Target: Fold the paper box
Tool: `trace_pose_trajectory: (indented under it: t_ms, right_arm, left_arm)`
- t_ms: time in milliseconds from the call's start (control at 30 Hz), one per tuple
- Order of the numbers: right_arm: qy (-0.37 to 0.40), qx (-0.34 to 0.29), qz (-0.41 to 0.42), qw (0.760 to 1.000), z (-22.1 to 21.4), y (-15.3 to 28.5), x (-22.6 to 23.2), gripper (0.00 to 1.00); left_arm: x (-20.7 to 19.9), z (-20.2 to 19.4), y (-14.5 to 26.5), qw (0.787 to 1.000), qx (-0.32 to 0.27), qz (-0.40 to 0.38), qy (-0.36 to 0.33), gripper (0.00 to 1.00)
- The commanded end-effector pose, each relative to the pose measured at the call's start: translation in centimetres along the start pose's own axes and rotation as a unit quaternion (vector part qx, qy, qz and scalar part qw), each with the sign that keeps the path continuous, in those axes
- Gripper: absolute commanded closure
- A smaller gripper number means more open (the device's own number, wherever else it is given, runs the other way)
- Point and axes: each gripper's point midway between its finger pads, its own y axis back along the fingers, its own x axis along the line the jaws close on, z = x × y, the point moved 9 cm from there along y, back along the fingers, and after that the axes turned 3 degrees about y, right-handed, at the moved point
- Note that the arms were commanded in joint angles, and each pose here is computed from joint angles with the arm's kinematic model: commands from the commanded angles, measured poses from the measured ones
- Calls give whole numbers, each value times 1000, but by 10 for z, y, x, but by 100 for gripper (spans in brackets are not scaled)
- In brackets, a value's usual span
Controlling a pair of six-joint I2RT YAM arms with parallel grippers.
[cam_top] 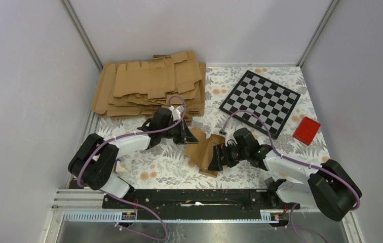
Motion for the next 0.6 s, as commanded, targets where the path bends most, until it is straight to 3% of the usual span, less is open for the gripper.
trace_pose_trajectory:
  t_ms: [0,567]
  right_arm:
    - [39,-15,-6,999,12,-3,9,0]
    - [92,-8,-58,994,5,-17,20,0]
  left_arm:
    - [-24,14,-1,998,-12,-52,-29,100]
    - [-28,18,-6,998,-10,-54,-29,100]
